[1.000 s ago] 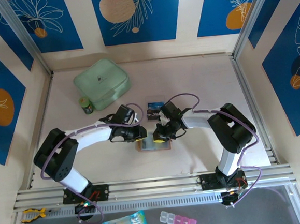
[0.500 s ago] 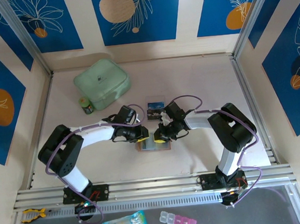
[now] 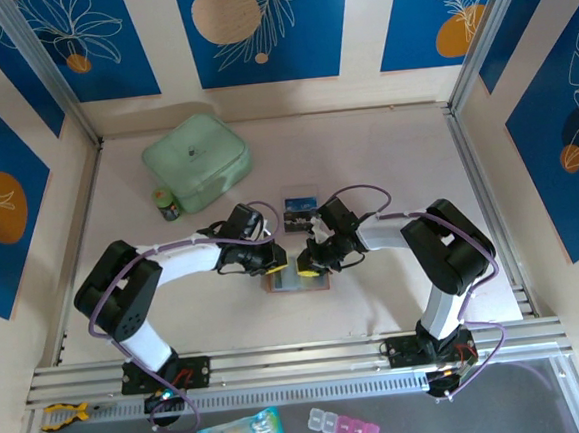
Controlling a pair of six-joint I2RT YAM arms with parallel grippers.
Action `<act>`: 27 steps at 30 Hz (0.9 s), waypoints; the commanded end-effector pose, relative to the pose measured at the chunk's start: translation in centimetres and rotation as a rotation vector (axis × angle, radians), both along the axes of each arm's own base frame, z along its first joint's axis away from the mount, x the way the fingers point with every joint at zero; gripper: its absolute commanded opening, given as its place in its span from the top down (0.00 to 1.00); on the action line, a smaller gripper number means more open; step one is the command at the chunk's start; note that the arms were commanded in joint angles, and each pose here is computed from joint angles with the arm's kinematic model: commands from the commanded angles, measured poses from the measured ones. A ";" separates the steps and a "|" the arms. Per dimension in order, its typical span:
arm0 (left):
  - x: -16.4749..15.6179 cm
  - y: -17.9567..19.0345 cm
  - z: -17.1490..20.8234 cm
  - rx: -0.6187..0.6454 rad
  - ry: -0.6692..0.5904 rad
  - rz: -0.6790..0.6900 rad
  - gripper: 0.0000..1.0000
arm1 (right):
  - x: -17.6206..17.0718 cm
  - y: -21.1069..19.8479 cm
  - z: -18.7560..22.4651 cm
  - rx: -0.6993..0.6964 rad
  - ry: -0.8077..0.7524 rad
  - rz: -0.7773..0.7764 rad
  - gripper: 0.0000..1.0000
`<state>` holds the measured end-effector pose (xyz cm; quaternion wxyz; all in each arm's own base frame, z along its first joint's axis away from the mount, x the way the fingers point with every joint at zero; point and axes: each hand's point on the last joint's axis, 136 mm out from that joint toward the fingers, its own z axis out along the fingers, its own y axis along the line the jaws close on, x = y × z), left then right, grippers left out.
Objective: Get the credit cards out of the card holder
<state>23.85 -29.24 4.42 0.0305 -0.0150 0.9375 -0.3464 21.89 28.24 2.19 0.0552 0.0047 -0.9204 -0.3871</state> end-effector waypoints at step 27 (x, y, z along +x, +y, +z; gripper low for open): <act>-0.8 -0.4 0.6 -0.023 0.024 -0.016 0.82 | -0.4 -0.3 0.7 0.008 0.007 -0.009 0.86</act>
